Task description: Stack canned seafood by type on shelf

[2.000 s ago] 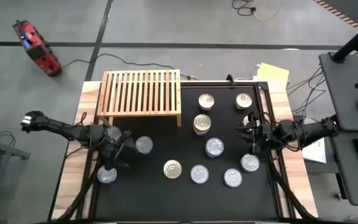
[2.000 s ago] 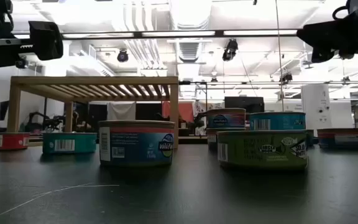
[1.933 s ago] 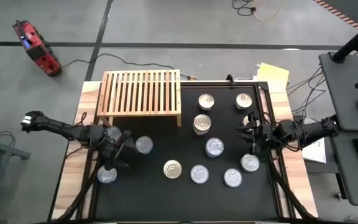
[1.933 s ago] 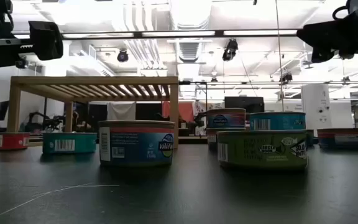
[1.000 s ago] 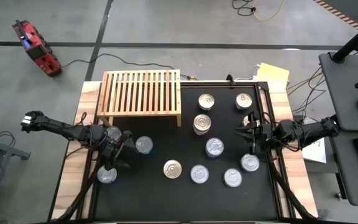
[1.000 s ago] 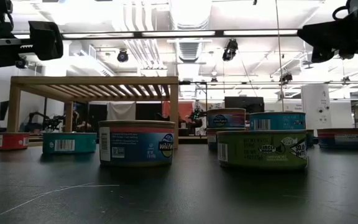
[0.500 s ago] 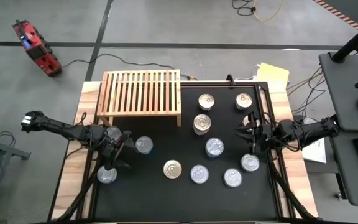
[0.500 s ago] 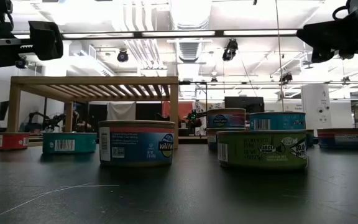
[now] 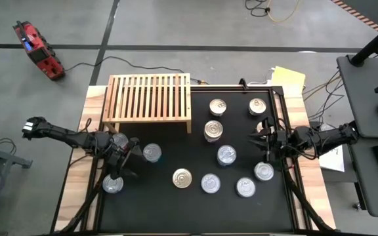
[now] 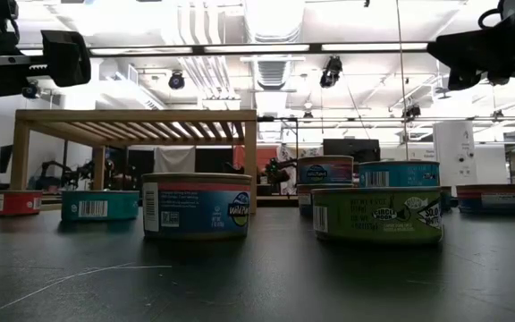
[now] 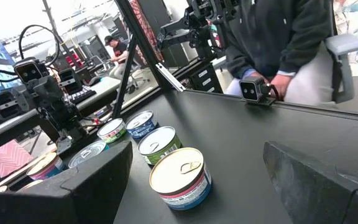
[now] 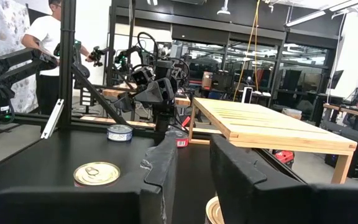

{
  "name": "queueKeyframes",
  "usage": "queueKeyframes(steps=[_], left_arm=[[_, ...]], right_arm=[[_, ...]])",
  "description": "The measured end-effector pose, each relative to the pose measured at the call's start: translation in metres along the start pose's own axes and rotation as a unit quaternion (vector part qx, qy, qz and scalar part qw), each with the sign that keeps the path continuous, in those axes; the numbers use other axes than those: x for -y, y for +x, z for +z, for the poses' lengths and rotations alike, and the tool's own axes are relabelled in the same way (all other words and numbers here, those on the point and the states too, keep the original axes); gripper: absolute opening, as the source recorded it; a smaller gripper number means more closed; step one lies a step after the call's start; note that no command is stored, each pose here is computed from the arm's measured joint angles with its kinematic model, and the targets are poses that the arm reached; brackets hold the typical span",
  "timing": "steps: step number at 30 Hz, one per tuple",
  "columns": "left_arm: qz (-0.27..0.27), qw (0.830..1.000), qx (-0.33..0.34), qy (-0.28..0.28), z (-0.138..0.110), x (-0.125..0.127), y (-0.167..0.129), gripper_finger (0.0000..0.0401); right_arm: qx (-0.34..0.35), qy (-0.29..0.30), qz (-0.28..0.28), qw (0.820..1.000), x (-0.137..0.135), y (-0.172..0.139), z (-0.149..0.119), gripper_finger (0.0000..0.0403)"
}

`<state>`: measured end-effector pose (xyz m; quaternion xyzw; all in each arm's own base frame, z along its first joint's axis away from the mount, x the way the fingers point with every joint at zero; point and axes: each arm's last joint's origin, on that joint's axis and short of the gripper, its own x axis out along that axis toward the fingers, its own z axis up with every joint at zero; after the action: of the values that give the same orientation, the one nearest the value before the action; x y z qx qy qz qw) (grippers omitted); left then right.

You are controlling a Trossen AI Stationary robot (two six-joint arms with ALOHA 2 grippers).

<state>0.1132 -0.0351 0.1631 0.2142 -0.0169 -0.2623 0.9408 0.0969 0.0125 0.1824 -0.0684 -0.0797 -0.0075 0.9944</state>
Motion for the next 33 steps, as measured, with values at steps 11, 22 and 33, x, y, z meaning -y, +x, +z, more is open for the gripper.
queueKeyframes(steps=[11,22,33], left_arm=[[0.000,1.000,0.000,0.000,0.0000,0.0000,0.0000,0.0346],[0.000,1.000,0.000,0.000,0.0000,0.0000,0.0000,0.0346],[0.000,1.000,0.000,0.000,0.0000,0.0000,0.0000,0.0346]], right_arm=[[0.000,0.000,0.000,1.000,0.0000,0.0000,0.0000,0.0064],[0.000,0.000,0.000,1.000,0.0000,0.0000,0.0000,0.0089],[0.000,0.000,0.000,1.000,0.0000,0.0000,0.0000,0.0103]])
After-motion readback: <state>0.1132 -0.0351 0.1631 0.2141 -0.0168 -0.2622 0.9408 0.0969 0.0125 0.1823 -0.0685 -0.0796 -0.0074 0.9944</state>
